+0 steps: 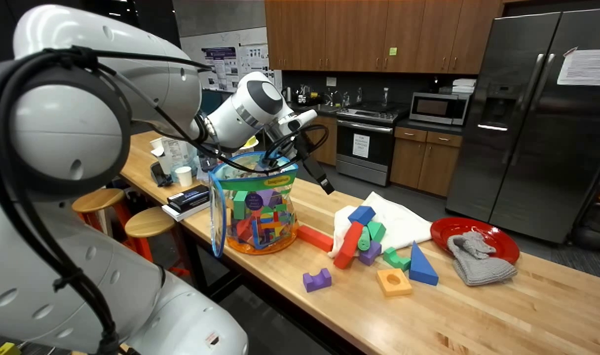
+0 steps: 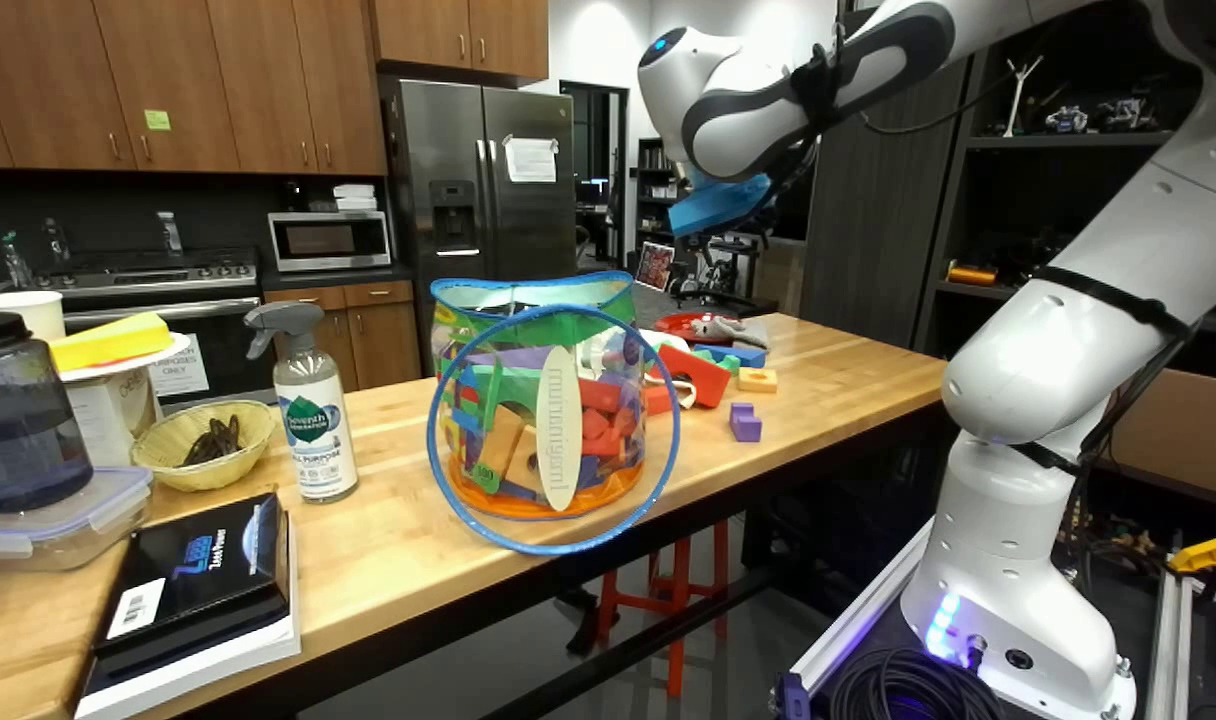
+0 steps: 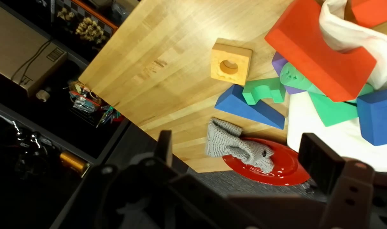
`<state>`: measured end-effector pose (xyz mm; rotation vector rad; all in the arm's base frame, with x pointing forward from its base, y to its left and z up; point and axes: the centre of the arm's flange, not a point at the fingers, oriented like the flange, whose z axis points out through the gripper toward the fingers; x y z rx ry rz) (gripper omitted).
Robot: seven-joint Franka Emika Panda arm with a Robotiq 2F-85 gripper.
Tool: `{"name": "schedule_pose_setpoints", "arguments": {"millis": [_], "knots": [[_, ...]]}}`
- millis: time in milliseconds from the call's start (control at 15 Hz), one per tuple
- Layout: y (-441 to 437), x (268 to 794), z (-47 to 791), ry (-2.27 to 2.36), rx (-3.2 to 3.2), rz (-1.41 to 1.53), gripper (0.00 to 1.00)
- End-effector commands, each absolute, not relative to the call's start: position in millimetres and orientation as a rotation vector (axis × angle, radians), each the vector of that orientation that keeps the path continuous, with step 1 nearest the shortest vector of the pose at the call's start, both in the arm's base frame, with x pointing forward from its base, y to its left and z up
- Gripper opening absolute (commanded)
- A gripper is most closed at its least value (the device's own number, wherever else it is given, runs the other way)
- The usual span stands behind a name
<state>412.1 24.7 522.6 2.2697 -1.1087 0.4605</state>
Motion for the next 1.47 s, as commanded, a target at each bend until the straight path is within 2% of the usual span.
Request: {"name": "schedule_pose_setpoints", "arguments": {"millis": [0, 467, 1400], "knots": [[25, 412, 523, -1.109, 2.27, 0.461, 1.0], [28, 412, 522, -1.191, 2.243, 0.402, 1.0], [43, 410, 519, -1.633, 2.198, 0.097, 1.0]]}}
